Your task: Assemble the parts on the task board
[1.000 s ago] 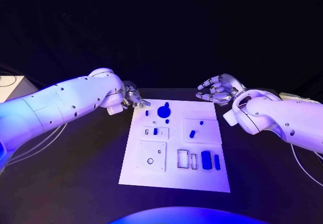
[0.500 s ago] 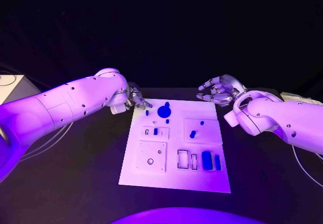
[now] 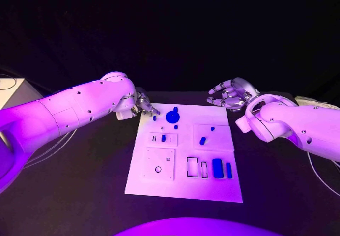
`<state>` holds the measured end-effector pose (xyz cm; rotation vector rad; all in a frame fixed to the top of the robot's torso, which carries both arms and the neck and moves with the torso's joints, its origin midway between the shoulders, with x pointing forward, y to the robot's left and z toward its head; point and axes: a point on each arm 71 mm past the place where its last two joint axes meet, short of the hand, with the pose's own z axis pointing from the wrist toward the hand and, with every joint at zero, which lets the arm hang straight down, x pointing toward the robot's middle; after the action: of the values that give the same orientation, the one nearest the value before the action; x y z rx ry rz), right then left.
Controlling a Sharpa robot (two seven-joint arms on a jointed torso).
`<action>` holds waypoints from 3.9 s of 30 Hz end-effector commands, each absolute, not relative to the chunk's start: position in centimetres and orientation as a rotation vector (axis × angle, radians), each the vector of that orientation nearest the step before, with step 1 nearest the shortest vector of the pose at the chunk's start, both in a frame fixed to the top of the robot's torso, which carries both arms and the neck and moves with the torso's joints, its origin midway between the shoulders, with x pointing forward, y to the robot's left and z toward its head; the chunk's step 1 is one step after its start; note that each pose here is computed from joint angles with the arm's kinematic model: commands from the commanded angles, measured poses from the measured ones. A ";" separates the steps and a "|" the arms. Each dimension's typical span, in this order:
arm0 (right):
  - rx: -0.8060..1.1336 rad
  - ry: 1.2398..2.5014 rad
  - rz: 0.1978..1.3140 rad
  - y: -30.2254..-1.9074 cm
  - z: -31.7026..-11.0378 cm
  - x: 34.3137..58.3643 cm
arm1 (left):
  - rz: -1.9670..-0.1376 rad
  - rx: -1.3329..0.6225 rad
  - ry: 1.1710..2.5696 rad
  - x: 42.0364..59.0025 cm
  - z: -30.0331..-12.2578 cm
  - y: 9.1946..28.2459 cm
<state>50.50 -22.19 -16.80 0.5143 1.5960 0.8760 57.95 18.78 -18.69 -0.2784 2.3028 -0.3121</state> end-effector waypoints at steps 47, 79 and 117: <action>0.498 1.602 0.892 -21.9 -16.8 50.5 | -0.390 -0.278 2.344 57.8 -19.4 17.9; 0.508 1.601 0.882 -22.4 -16.8 50.6 | -0.491 -0.284 2.241 52.2 -18.4 18.8; 0.512 1.602 0.885 -22.6 -17.0 50.6 | -0.407 -0.096 2.287 49.6 -21.8 17.2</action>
<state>50.69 -22.72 -17.03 0.5285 1.5962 0.8693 49.72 17.33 -21.67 -0.1336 2.2679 -0.4243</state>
